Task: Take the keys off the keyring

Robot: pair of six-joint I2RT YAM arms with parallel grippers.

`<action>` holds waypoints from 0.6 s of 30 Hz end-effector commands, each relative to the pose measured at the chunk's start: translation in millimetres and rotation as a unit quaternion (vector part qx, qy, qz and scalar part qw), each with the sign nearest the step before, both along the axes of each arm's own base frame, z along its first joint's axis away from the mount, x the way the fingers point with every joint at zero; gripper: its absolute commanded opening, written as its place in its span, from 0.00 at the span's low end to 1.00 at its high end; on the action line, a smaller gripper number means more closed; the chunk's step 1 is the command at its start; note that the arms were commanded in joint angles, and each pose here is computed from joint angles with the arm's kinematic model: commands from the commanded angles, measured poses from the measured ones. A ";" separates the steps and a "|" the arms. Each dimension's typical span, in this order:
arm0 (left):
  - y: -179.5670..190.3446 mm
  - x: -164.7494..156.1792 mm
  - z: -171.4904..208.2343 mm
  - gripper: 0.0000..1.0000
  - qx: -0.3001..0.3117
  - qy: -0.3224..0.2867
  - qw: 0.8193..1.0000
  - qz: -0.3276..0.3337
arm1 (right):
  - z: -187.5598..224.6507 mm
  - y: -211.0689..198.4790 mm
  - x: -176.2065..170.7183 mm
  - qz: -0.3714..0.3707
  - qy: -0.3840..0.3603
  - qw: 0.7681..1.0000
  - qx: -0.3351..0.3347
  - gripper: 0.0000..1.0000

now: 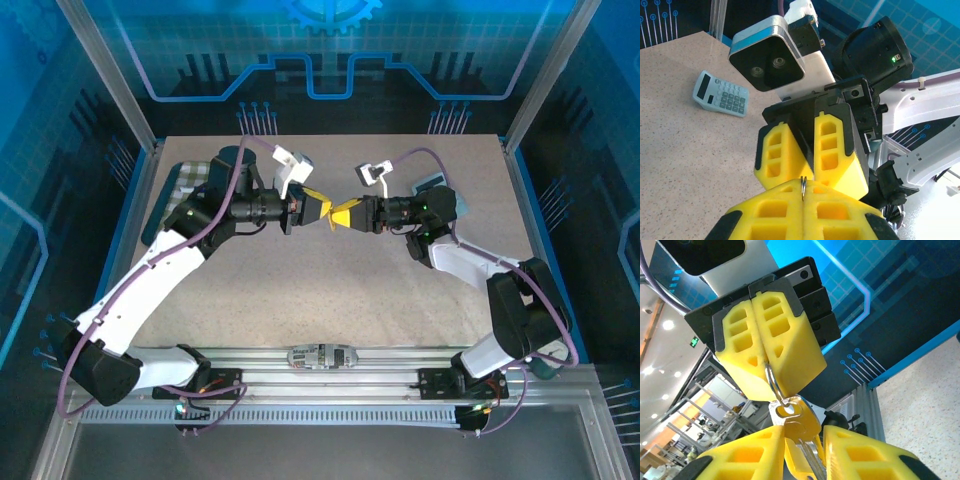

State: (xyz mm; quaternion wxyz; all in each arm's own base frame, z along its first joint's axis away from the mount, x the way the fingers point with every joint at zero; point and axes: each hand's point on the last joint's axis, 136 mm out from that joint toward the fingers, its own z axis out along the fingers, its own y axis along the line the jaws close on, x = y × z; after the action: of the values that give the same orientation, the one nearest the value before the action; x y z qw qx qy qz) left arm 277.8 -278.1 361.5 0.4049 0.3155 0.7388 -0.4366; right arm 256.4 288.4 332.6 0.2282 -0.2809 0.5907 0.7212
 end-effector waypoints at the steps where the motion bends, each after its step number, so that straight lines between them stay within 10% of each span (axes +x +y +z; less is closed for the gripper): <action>1: 5.6 -2.3 5.9 0.00 -0.003 -0.016 1.000 0.004 | 8.1 -2.4 -2.6 0.003 -0.021 1.000 0.011 0.23; 18: 10.5 3.0 -12.1 0.00 0.036 -0.016 0.999 0.014 | 2.1 -5.4 0.3 0.001 -0.007 1.000 -0.003 0.17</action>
State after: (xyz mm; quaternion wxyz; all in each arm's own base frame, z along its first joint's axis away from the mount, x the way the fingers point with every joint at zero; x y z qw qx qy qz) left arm 279.6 -273.8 359.1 0.4139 0.3245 0.7397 -0.4198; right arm 258.7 286.1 331.8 0.2182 -0.2703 0.5961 0.7239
